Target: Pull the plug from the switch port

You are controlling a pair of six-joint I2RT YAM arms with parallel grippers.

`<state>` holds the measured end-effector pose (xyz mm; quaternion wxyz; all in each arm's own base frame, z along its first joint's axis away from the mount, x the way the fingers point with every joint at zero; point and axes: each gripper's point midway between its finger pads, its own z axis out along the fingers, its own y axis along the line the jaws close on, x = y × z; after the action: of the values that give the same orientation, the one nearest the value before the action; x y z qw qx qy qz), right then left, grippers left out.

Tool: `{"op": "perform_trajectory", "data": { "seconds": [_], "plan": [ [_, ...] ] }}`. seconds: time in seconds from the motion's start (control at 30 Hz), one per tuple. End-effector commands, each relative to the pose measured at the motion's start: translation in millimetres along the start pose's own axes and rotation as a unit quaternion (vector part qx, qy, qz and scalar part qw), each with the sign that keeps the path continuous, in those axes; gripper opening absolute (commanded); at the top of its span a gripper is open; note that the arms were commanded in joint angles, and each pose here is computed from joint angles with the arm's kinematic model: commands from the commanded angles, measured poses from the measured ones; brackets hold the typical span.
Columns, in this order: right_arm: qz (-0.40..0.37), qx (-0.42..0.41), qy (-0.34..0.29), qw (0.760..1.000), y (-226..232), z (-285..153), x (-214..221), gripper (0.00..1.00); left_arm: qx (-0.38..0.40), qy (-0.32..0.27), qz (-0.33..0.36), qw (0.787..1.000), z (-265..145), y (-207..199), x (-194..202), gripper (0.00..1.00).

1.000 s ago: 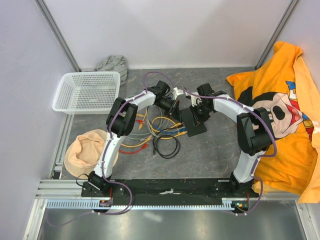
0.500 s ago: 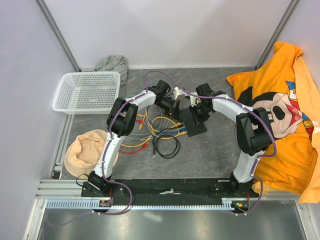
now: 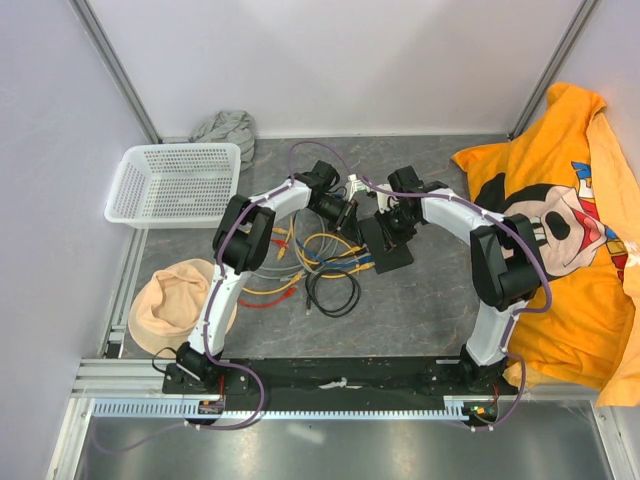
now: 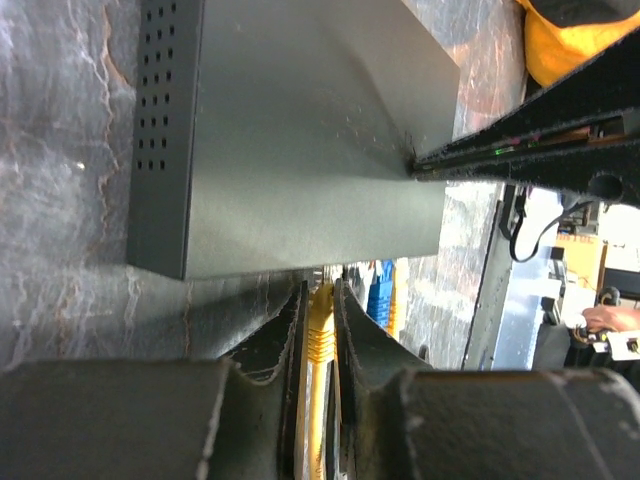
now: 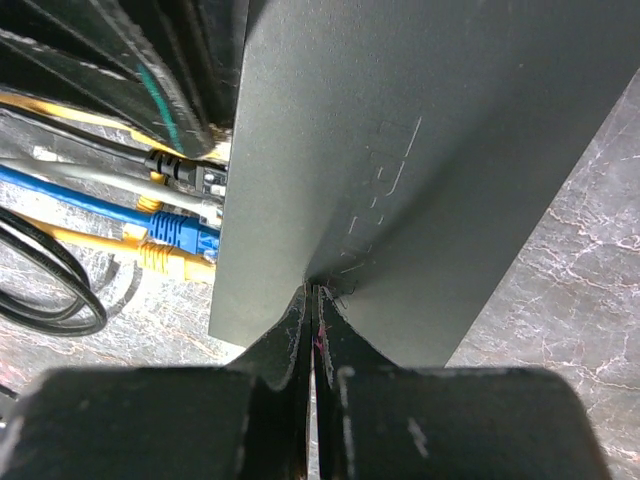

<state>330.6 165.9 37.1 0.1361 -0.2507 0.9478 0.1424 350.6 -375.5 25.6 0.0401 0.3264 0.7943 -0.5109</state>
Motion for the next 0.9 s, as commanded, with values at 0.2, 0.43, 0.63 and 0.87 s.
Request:
{"op": "perform_trajectory", "data": {
  "seconds": [0.2, 0.43, 0.63, 0.87],
  "plan": [
    [-0.006, 0.025, 0.080, 0.996, -10.8, 38.7, 42.0, 0.03, -0.022, 0.045, 0.047, 0.998, -5.8, 11.8, 22.4, 0.02],
    [-0.007, 0.024, 0.080, 0.996, -9.9, 40.3, 41.6, 0.03, 0.001, -0.010, 0.067, 0.998, -50.1, -30.4, -17.7, 0.02],
    [-0.007, 0.020, 0.082, 0.996, -8.7, 44.0, 39.2, 0.04, -0.009, -0.094, 0.108, 0.990, -118.8, -72.3, -70.6, 0.02],
    [-0.018, 0.019, 0.081, 0.996, -3.6, 47.4, 31.2, 0.04, -0.043, -0.174, 0.113, 0.977, -212.7, -84.0, -85.9, 0.02]
  ]
}}
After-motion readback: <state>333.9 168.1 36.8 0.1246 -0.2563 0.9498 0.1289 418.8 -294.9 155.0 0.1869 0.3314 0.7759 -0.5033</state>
